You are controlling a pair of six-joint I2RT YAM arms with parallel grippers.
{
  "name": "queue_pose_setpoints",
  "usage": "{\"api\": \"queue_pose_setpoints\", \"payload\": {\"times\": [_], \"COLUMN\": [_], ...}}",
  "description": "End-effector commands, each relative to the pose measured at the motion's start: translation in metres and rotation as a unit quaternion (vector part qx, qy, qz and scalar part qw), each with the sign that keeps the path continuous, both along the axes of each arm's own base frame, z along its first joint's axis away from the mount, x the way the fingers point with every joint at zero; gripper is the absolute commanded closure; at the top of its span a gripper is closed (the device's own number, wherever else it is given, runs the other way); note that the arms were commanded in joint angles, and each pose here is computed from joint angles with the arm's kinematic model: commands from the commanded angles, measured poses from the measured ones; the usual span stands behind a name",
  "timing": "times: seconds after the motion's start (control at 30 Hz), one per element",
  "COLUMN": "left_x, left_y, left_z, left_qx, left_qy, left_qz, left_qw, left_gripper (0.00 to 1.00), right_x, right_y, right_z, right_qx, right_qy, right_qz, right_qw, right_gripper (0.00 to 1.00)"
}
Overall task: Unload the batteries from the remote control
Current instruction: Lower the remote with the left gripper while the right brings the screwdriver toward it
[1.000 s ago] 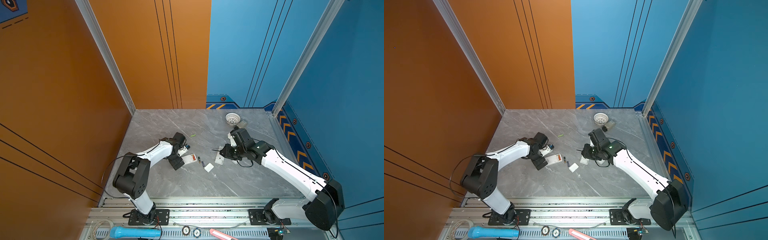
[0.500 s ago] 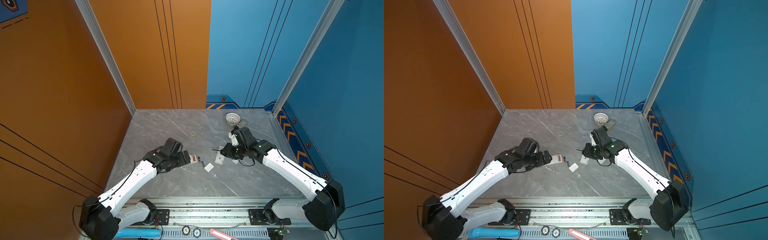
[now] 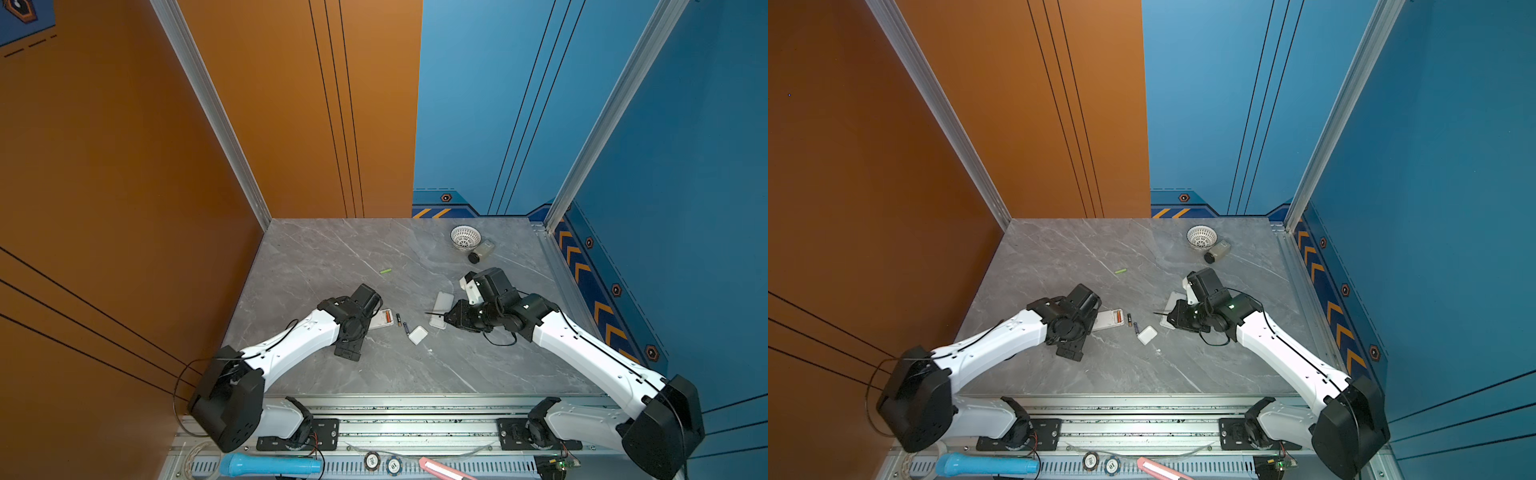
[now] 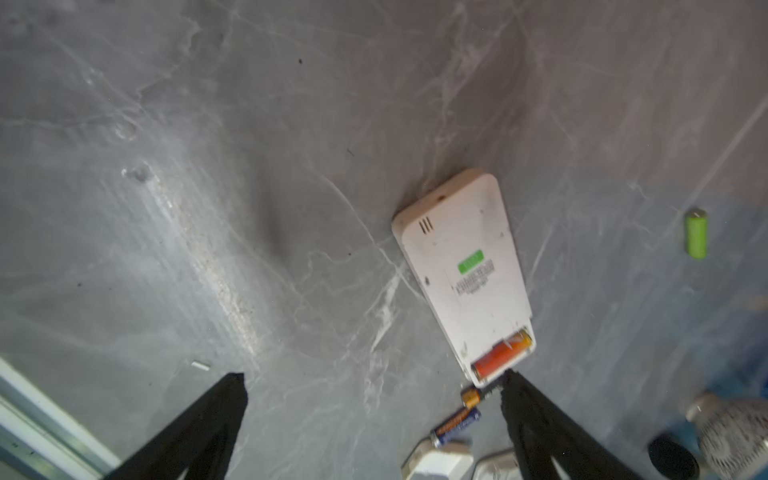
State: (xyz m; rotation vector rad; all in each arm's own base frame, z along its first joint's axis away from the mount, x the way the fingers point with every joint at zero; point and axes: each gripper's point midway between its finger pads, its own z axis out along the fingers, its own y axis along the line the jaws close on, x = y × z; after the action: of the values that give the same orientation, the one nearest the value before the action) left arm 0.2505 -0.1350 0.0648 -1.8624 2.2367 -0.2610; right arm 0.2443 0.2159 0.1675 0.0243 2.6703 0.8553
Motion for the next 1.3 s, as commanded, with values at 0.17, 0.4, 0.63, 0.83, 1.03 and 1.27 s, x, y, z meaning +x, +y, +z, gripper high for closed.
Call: {"api": "queue_pose_setpoints", "payload": {"times": [0.17, 0.4, 0.63, 0.83, 1.03, 1.27], "left_x": [0.051, 0.079, 0.082, 0.065, 0.076, 0.096], "left_y": [0.012, 0.0, -0.015, -0.011, -0.016, -0.047], "left_z": [-0.013, -0.027, -0.04, -0.061, -0.054, -0.033], "left_qx": [0.008, -0.011, -0.032, -0.029, -0.014, -0.01], "left_qy": [-0.007, 0.005, 0.036, 0.078, 0.062, 0.029], "left_qz": [0.074, 0.078, 0.04, -0.001, -0.124, -0.435], "left_qw": [0.997, 0.997, 0.998, 0.997, 0.99, 0.9], "left_gripper": [0.02, 0.02, 0.29, 0.5, 0.69, 0.83], "right_x": [-0.013, -0.016, -0.016, -0.014, -0.011, -0.025], "right_y": [0.003, 0.003, -0.002, -0.01, -0.006, 0.018], "right_z": [0.009, 0.007, 0.007, 0.009, 0.013, 0.013], "right_qx": [0.013, 0.014, 0.004, 0.008, 0.016, -0.046], "right_qy": [-0.009, -0.008, -0.015, -0.018, -0.025, -0.096], "right_qz": [0.014, 0.015, 0.011, 0.001, 0.014, 0.199], "right_qw": [1.0, 1.0, 1.0, 1.0, 0.999, 0.974], "right_gripper": [1.0, 1.0, 1.0, 1.0, 1.0, 1.0]}}
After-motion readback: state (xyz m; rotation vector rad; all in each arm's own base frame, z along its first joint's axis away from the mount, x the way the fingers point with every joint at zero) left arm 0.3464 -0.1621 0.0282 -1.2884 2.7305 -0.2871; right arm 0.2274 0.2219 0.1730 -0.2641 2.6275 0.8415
